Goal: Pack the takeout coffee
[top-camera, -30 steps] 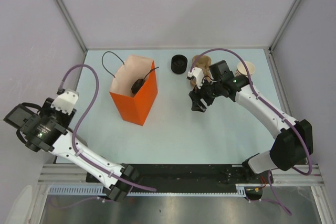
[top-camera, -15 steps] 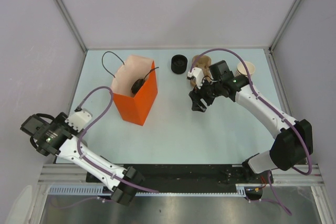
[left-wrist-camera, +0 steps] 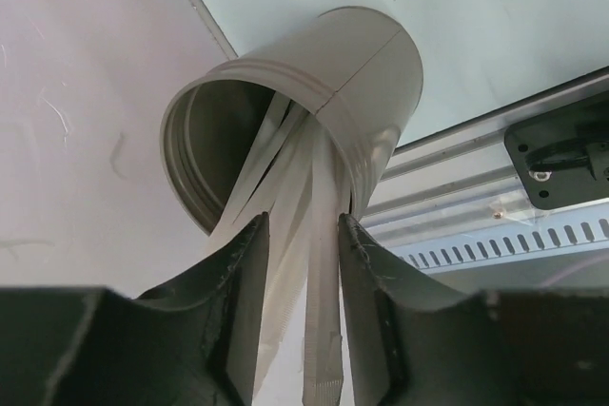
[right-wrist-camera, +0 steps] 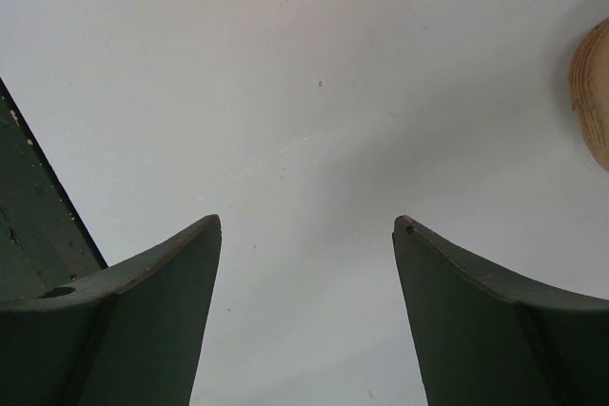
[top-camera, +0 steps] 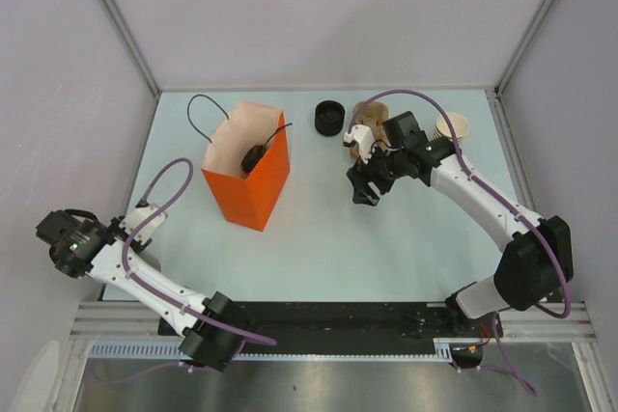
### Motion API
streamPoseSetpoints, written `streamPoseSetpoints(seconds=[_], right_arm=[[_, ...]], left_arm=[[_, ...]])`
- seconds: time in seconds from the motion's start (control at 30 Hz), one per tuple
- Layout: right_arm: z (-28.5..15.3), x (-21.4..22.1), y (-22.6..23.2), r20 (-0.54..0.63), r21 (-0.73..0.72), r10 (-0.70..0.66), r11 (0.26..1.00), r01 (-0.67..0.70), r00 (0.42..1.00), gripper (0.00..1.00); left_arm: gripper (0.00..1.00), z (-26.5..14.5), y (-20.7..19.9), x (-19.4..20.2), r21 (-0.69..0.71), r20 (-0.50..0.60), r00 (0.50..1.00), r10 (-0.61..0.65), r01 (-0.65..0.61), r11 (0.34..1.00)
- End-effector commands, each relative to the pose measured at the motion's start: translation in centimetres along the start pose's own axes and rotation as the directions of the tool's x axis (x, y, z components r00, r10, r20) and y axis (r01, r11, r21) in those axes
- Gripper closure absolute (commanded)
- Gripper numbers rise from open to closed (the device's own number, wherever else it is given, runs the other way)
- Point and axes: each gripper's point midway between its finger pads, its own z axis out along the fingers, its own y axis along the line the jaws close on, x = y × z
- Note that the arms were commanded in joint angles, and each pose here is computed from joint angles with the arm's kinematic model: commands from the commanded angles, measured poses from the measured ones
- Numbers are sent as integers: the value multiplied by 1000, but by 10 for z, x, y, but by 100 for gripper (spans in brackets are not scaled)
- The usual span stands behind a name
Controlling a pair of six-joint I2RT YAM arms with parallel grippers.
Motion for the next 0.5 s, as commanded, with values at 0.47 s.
streamPoseSetpoints(seconds=[0.47], right_arm=[[5,-3,-4,4,21,-18,1000,18,1000,23]], left_arm=[[87,-15,-9,-28,45,116,991,-60,55,997]])
